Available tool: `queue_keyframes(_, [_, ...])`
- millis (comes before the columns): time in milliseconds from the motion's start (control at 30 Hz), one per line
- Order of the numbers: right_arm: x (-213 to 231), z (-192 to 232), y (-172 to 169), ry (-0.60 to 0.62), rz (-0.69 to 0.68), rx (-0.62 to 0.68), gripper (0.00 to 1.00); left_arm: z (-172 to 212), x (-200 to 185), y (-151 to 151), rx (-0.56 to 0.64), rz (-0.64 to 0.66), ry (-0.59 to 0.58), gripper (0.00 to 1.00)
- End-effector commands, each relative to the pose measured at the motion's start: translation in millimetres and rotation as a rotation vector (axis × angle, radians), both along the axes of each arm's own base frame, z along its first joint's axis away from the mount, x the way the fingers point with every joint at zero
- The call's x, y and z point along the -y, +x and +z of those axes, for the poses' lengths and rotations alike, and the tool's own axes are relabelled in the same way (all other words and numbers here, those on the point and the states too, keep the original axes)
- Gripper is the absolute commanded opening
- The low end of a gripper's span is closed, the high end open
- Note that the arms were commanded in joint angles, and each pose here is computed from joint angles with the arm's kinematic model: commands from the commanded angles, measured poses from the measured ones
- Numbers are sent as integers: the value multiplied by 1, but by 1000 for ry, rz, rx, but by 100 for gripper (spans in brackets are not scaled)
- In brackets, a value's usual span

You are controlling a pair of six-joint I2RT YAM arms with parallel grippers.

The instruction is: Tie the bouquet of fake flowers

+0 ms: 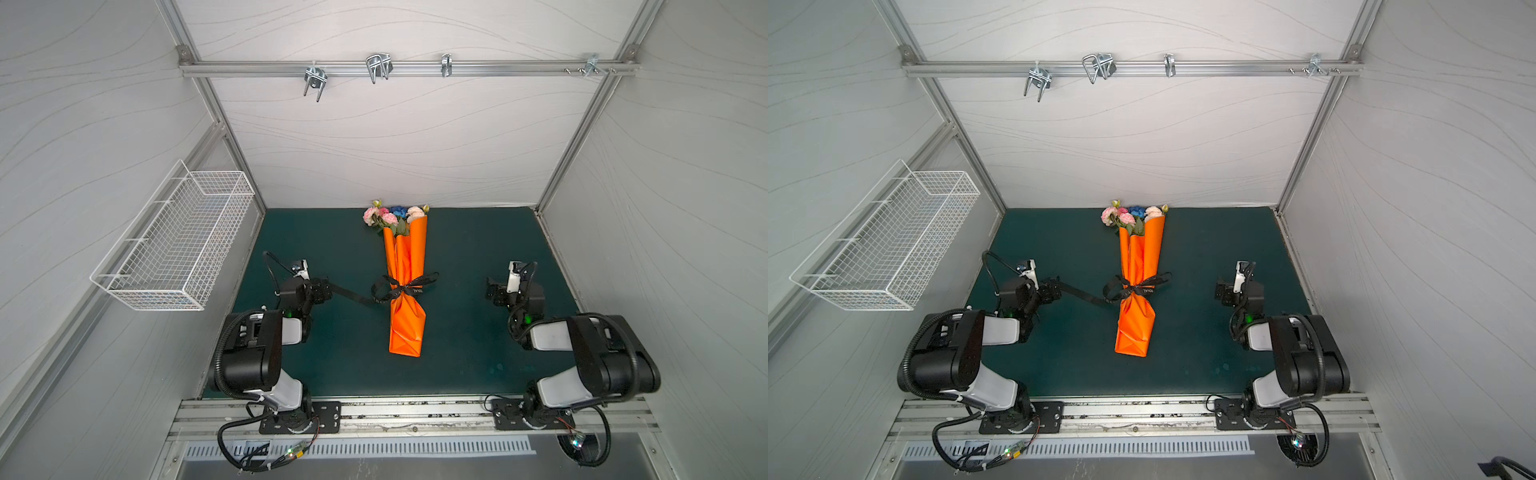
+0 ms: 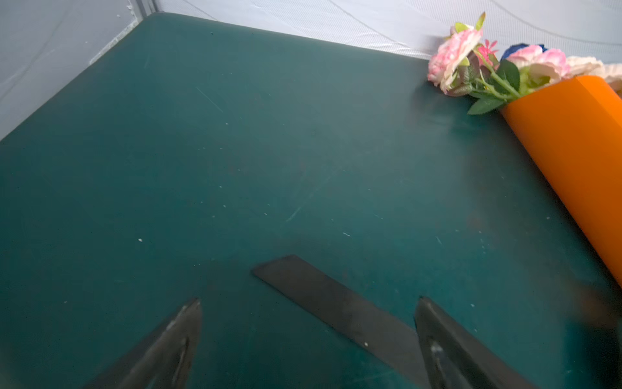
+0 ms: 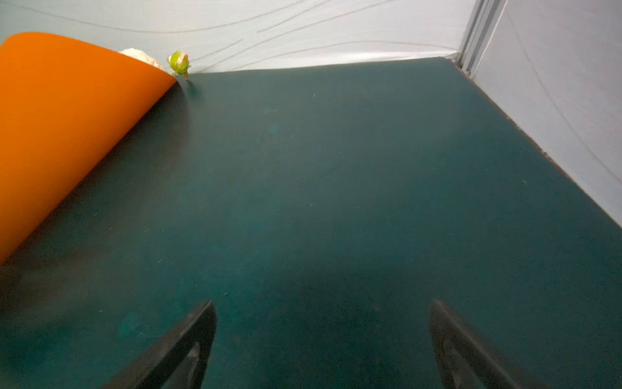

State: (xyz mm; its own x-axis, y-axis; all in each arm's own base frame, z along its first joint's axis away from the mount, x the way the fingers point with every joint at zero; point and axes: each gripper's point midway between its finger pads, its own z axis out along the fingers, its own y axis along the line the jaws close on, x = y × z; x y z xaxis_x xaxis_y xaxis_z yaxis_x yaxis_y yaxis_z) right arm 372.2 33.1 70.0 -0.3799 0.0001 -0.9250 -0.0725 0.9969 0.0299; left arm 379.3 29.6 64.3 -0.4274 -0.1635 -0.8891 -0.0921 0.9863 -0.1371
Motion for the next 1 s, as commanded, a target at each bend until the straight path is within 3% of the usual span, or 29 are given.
queue_keyframes(0, [-12,17,15,-8,86,39,99,29,5,17,104,-39,-10,99])
queue_keyframes(133, [-14,11,30,10,103,-54,99,27,7,22,70,-25,23,99])
queue_keyframes(967, [-16,11,30,1,103,-46,99,26,9,23,65,-18,49,99])
